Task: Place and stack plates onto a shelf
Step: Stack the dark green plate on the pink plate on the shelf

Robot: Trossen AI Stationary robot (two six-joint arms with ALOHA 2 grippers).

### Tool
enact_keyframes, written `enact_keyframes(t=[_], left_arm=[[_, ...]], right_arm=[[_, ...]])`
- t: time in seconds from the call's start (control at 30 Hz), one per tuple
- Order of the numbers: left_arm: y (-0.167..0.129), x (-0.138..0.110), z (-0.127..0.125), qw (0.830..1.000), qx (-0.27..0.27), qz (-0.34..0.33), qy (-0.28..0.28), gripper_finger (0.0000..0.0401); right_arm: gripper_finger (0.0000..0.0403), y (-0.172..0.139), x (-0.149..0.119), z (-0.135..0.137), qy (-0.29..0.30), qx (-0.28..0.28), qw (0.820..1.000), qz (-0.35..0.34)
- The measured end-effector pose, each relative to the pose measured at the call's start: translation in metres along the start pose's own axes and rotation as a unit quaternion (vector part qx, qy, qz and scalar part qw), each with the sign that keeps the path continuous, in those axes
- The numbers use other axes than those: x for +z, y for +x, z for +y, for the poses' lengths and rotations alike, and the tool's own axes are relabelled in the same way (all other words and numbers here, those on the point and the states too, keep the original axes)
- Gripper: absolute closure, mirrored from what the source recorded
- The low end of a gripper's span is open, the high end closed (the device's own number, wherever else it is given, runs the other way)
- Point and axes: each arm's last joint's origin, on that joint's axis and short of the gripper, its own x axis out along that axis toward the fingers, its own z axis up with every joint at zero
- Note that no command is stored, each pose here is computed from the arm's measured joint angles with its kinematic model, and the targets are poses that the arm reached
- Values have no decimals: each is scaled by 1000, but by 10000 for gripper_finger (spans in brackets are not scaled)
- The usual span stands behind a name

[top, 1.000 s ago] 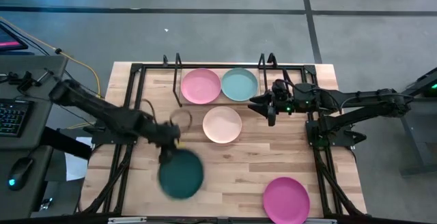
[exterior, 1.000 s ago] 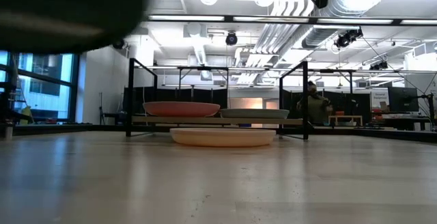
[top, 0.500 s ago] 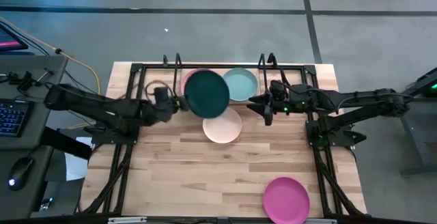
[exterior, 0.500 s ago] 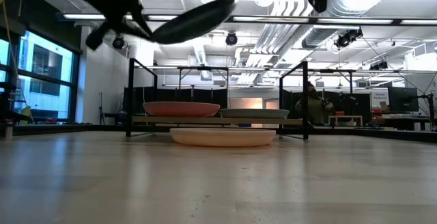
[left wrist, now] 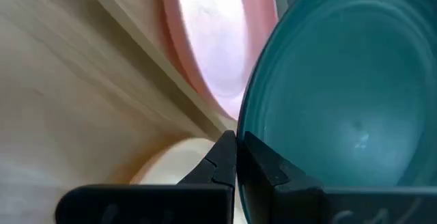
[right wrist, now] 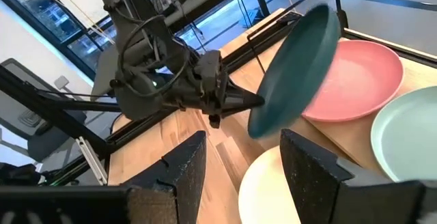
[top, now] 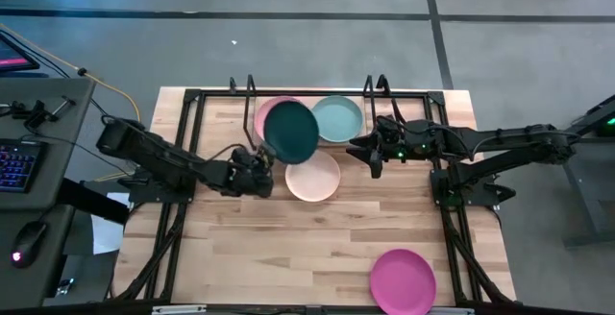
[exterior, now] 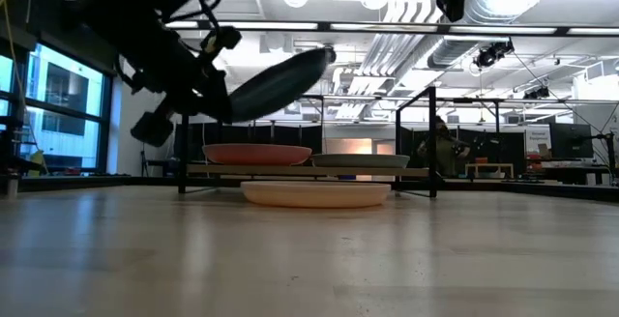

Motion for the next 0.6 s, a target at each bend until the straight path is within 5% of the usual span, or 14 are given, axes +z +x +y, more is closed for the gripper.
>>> enact_keyframes(t=[0.6], left_arm=[[51,37,-10,995,56,-82,1,401]], right_arm=[[234,0,-1,0,5,-2,1000,3]])
